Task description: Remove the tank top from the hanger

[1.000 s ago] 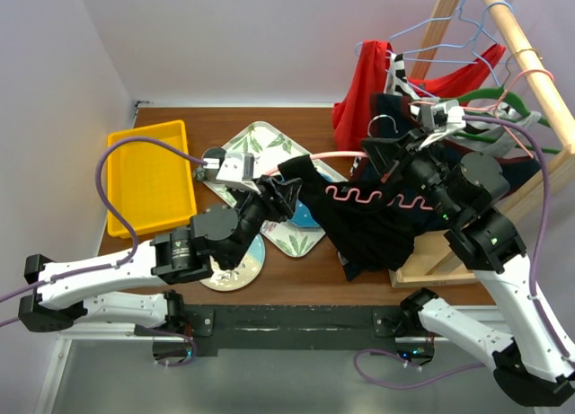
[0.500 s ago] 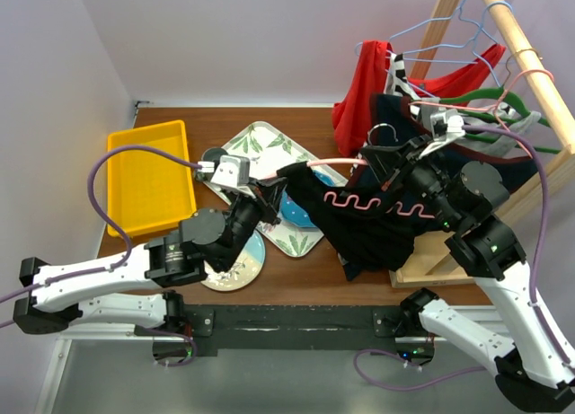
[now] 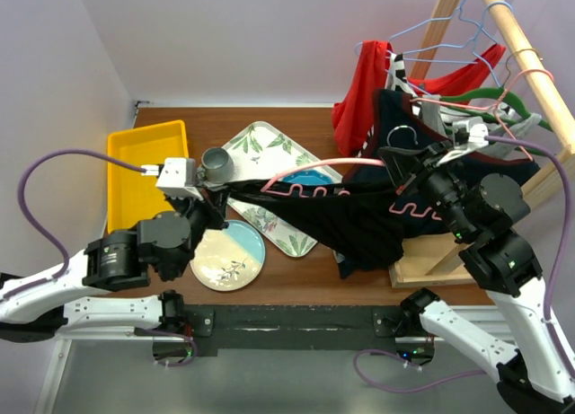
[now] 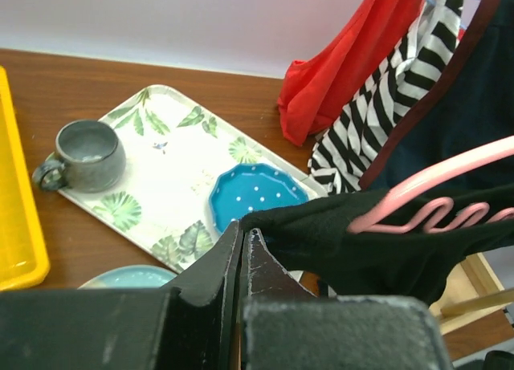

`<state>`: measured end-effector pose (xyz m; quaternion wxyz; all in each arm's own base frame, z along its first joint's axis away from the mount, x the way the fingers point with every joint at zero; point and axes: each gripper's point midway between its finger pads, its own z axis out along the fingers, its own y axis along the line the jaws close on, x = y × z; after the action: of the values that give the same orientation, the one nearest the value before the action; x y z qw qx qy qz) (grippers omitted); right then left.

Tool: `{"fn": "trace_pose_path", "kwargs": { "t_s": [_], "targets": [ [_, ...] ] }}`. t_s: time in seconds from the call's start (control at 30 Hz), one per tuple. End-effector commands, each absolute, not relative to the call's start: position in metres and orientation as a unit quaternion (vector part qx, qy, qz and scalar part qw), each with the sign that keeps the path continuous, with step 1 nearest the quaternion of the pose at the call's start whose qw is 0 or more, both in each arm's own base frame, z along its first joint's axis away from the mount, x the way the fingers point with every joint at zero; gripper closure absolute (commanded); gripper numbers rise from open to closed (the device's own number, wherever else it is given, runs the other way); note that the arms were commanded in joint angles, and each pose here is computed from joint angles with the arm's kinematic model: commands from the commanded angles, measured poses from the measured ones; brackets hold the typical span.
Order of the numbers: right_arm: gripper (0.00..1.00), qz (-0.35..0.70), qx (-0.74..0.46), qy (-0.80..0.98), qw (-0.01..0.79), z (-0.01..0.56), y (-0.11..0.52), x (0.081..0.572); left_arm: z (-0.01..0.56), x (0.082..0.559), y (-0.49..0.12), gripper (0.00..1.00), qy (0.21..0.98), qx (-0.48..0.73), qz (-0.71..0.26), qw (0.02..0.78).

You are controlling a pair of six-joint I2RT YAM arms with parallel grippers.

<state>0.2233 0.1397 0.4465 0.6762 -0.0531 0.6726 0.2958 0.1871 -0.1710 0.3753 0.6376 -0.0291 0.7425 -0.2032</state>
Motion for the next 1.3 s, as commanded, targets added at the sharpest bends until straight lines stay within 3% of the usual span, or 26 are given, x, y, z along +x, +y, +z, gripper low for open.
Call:
{"fn": "trace_pose_path", "kwargs": {
  "t_s": [0.0,0.4,0.83,1.27],
  "targets": [
    [1.00,0.318,-0.021,0.609,0.726,0.502,0.125,0.211,0.363,0.182,-0.143,1.00,0.751,-0.050,-0.194,0.629],
    [1.00,0.418,0.023,0.543,0.728,0.535,0.134,0.202,0.367,0.162,-0.184,1.00,0.717,0.026,-0.321,0.618],
    [1.00,0.547,0.118,0.469,0.683,0.552,0.134,0.194,0.357,0.152,-0.219,1.00,0.707,0.082,-0.358,0.604],
    [1.00,0.585,0.154,0.415,0.680,0.571,0.113,0.173,0.334,0.144,-0.245,1.00,0.694,0.150,-0.367,0.600]
  ]
}}
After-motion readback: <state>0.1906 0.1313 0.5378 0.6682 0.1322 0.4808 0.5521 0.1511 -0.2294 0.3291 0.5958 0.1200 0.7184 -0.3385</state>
